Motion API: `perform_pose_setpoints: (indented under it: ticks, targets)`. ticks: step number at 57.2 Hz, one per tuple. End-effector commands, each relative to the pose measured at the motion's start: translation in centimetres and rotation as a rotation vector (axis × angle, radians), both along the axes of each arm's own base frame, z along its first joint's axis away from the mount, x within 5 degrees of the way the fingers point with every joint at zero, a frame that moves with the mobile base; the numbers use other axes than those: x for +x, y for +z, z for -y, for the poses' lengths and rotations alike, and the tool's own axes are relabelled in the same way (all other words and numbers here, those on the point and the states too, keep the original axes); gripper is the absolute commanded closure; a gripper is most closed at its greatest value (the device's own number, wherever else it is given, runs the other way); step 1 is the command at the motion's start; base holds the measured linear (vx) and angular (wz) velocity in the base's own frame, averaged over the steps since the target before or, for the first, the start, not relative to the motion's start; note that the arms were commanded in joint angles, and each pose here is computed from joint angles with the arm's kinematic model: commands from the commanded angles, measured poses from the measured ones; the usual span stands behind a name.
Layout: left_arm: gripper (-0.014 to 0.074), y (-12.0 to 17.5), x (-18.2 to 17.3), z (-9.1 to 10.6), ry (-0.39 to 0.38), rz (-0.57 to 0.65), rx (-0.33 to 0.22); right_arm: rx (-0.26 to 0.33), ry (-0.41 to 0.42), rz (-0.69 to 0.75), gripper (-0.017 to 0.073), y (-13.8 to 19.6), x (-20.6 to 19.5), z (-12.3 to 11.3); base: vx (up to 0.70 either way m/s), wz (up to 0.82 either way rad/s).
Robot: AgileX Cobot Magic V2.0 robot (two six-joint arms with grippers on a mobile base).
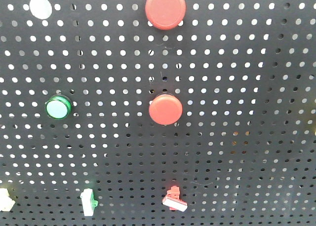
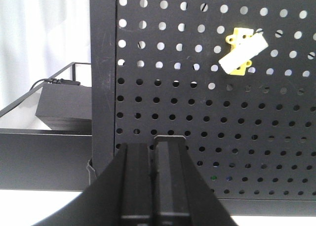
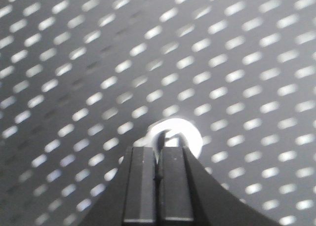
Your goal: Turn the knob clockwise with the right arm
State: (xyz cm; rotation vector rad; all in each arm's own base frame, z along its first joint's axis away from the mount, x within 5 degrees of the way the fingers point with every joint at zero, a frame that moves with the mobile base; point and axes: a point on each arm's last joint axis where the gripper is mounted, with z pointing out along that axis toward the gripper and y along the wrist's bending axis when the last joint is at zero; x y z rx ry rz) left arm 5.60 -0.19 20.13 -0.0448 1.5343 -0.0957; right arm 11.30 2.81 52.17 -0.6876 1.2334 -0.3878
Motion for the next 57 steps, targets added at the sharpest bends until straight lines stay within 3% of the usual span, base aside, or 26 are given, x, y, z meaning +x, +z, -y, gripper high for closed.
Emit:
perform_pose_setpoints:
  ticks: [1, 14, 24, 42, 47, 57]
  targets:
    - [0.0600, 0.3, 0.0, -0.1, 0.011, 0.068, -0.020, 0.050, -0.022, 0.115, 0.0472, 1.6, -0.5, 0.3, 0.00, 0.00]
    - [0.0600, 0.3, 0.0, -0.1, 0.011, 0.068, -0.020, 0.082, -0.019, 0.087, 0.0355, 1.4, 0.5, 0.2, 0.00, 0.00]
    - [0.0600, 0.3, 0.0, -0.1, 0.011, 0.068, -0.020, 0.088, -0.029, 0.089, 0.0333, 1.3, 1.6, 0.2, 0.00, 0.00]
    - [0.0600, 0.3, 0.0, -0.1, 0.011, 0.068, -0.020, 0.095, -0.033, 0.072, 0.0333, 1.0, 2.9, 0.1, 0.00, 0.00]
    - [0.0600, 0.3, 0.0, -0.1, 0.011, 0.068, -0.020, 0.122, -0.028, 0.052, 0.0335, 0.8, 3.4, 0.0, 0.00, 0.00]
    - [0.0600, 0.3, 0.0, -0.1, 0.011, 0.068, -0.020, 0.192, -0.013, 0.013, 0.0459, 0.5, 4.1, -0.1, 0.00, 0.00]
